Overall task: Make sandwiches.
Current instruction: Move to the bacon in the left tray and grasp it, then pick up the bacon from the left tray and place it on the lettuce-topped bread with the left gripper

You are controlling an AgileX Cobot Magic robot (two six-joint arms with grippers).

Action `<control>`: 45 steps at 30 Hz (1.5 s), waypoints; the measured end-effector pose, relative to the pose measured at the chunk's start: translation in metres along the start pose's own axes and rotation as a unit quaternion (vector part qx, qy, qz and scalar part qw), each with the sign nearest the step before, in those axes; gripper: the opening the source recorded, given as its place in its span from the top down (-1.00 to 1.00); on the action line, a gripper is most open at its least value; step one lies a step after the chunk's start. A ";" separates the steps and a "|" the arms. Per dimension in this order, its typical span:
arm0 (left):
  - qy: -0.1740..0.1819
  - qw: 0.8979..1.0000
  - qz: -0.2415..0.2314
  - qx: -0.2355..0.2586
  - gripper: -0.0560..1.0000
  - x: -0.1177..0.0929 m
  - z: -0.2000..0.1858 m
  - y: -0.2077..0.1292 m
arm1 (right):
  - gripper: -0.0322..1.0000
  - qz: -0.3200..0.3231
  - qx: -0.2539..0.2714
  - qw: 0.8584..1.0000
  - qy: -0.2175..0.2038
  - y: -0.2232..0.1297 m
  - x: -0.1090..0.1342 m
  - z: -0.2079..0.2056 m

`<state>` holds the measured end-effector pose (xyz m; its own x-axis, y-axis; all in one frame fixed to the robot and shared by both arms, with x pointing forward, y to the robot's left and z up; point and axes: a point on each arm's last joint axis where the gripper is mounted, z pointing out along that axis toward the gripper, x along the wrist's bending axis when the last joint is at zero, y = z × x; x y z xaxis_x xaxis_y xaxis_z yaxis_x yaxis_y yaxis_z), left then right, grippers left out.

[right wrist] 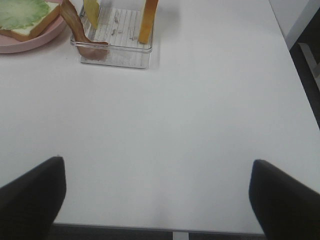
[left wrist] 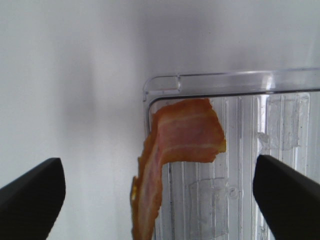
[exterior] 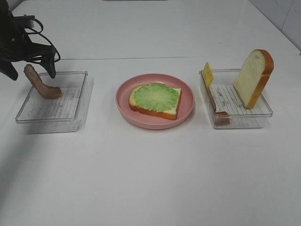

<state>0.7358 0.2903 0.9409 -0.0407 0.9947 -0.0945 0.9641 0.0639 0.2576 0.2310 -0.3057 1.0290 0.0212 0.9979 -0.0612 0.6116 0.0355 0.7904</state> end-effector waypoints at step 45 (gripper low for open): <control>-0.044 0.997 0.030 -0.063 0.89 -0.060 -0.080 0.013 | -0.93 0.000 0.000 1.000 0.000 0.000 0.000 0.000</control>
<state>0.7300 0.2375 1.0274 0.0445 0.9864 -0.1584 0.9236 0.0198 0.3829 0.2310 -0.3057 1.0290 0.0212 0.9979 -0.0612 0.6116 0.0355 0.7904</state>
